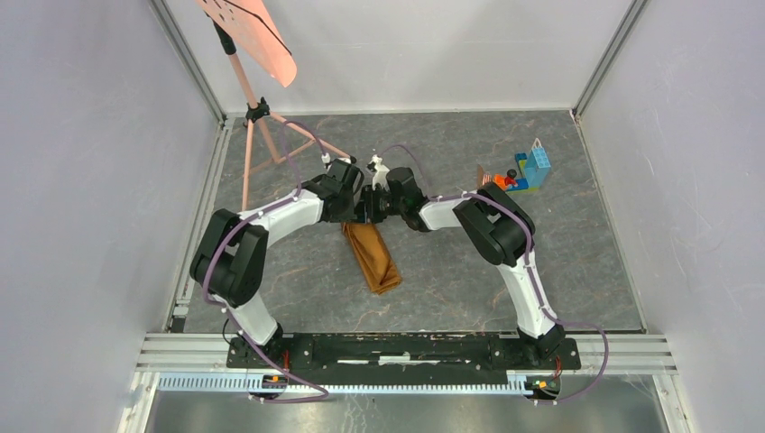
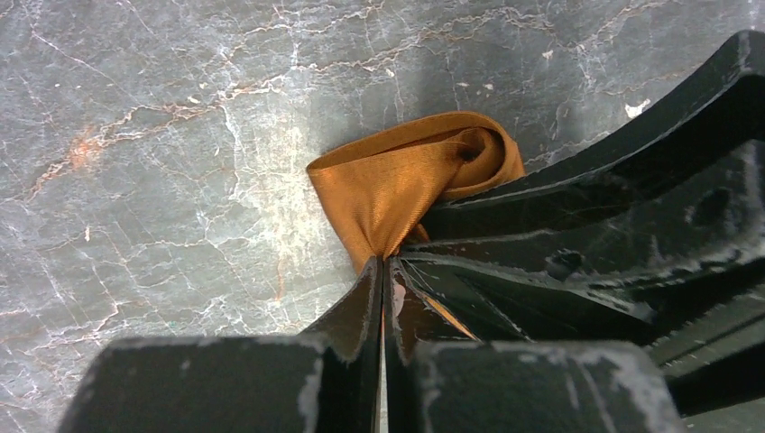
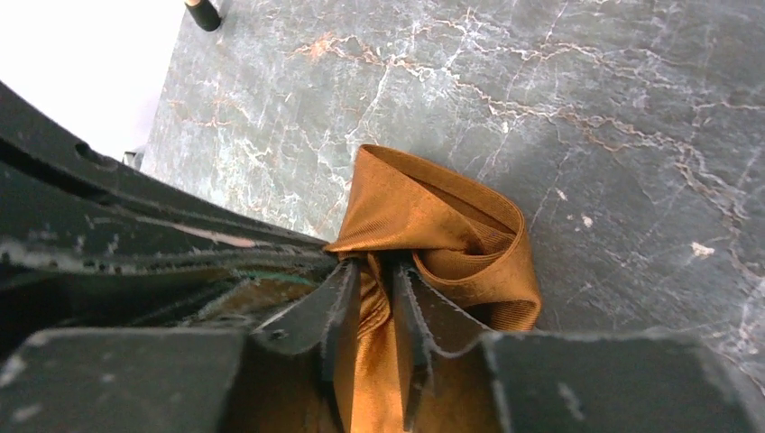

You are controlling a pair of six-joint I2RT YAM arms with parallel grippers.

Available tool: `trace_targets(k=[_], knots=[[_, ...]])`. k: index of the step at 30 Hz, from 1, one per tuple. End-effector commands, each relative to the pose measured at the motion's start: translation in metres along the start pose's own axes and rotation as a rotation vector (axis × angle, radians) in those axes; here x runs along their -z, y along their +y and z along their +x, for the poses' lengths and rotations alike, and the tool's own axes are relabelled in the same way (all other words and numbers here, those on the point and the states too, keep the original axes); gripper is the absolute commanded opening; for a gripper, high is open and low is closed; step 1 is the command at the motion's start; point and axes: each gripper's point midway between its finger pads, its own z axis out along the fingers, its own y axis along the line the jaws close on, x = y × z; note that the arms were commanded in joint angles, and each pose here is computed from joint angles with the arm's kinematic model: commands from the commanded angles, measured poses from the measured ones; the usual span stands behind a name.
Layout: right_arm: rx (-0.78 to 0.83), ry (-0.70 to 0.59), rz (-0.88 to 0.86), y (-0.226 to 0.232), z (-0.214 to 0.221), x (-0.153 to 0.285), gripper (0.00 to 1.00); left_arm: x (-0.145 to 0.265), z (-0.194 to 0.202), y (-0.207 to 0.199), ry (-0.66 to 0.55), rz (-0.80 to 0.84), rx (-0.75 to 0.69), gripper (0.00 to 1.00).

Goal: Fold the napkin into a case and place the utensils inside
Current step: Stuff the top corner of the smaller-rectangle-folded napkin into the folded napkin.

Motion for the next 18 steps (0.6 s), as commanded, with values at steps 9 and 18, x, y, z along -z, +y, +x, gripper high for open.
trace_targets(k=[9, 18], knots=[[0.079, -0.049, -0.168, 0.04, -0.023, 0.043, 0.41, 0.018, -0.013, 0.001, -0.063, 0.03, 0.056, 0.02], [0.06, -0.045, -0.163, 0.032, -0.025, 0.026, 0.22, 0.018, -0.009, -0.004, -0.053, 0.066, 0.056, 0.02]])
